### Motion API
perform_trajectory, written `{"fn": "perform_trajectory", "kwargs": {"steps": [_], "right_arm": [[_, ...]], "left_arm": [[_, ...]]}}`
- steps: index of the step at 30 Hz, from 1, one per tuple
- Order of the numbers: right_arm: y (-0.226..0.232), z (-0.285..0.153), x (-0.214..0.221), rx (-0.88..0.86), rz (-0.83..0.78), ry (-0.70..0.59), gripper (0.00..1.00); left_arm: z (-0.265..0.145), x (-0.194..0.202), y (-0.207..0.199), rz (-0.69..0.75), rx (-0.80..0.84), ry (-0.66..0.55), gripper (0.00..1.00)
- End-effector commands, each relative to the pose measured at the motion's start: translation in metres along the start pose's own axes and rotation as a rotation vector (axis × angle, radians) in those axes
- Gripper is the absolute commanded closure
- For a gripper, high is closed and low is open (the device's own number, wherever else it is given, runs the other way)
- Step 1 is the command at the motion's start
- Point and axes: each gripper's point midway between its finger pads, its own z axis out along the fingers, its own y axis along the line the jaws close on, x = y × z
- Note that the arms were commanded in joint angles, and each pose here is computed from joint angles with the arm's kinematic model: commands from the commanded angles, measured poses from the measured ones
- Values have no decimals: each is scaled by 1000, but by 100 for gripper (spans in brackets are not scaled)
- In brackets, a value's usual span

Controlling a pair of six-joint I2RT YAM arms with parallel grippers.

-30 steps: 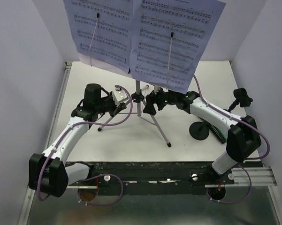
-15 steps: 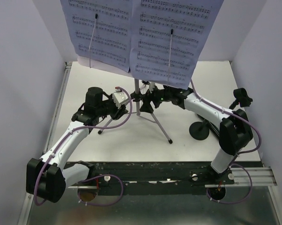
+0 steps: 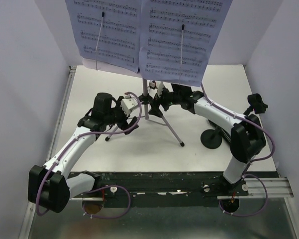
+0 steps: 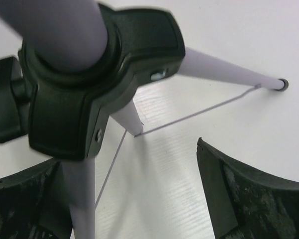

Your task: Pack up the instrument practice props

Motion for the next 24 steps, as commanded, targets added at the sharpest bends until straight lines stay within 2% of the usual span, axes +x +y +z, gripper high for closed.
{"fn": "perform_trajectory", "kwargs": {"steps": [1, 6, 11, 17, 24], "right_arm": [[-11, -38, 1, 87, -107, -9, 4], [22, -68, 9, 48, -81, -28, 1], [44, -102, 24, 61, -61, 10, 0], [78, -165, 32, 120, -21, -4, 0], [91, -238, 7, 282, 65, -74, 0]], "left_arm": [[-19, -1, -24, 14, 56, 3, 1], [-40, -20, -29, 77, 24, -60, 1], [-59, -37, -48, 112, 82, -101, 1], [-97, -96, -74, 277, 128, -274, 2], [-134, -182, -96, 294, 210, -424, 10]]}}
